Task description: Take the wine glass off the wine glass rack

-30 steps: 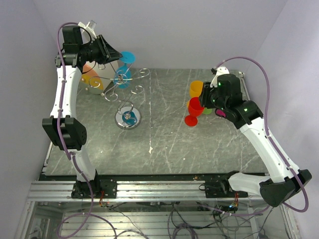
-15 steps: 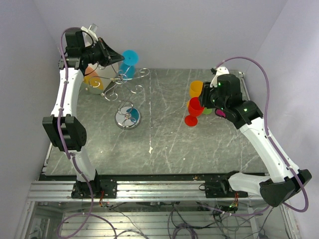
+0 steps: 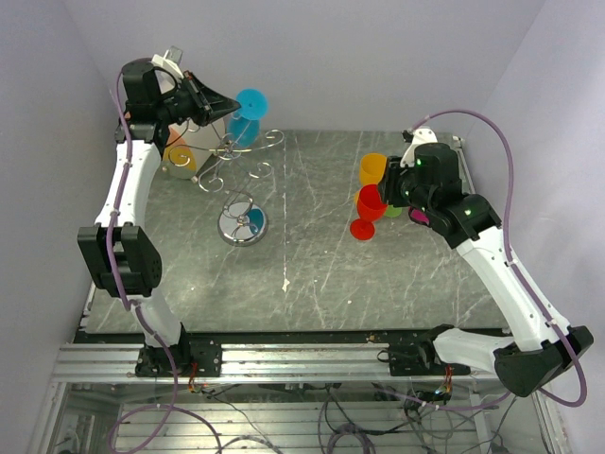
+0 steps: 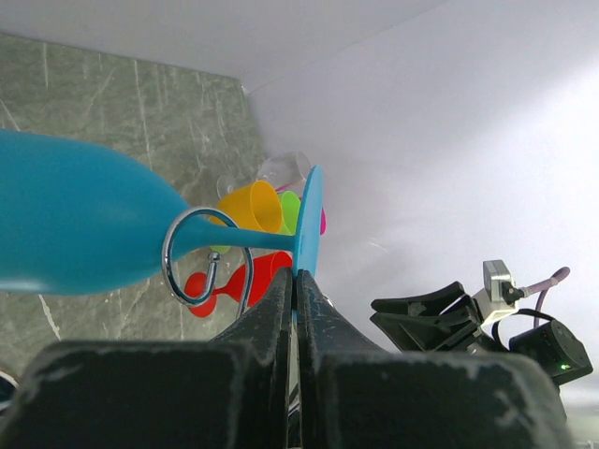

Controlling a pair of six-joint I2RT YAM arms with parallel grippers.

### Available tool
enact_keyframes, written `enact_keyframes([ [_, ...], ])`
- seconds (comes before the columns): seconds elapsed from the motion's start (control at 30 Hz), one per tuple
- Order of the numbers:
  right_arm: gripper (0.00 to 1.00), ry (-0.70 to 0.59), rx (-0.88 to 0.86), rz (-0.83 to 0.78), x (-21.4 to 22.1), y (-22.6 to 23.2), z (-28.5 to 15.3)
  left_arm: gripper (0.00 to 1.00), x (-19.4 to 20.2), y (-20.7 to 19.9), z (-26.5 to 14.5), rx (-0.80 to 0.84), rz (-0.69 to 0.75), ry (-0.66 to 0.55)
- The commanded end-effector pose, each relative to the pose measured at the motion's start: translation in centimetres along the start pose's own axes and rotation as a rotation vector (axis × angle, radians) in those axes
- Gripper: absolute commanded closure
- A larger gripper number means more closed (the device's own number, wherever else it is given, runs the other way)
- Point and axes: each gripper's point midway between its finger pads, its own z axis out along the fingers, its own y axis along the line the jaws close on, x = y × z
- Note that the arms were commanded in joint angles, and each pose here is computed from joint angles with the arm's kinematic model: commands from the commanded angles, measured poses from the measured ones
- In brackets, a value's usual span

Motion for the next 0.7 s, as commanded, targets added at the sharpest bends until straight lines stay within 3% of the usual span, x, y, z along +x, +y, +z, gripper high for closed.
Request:
enact_keyframes([
  [0.0,0.65,-0.033,0.008,0.011,-0.5,-0.3,-0.3,0.93,-0.1,-3.1,-1.6,0.025,0.053,-0.023],
  [0.67,0.65,-0.035,0.01,0.018,-0.3,-0.4,-0.4,0.93,-1.0,0.7,-5.4,-0.158,-0.007,-0.114],
])
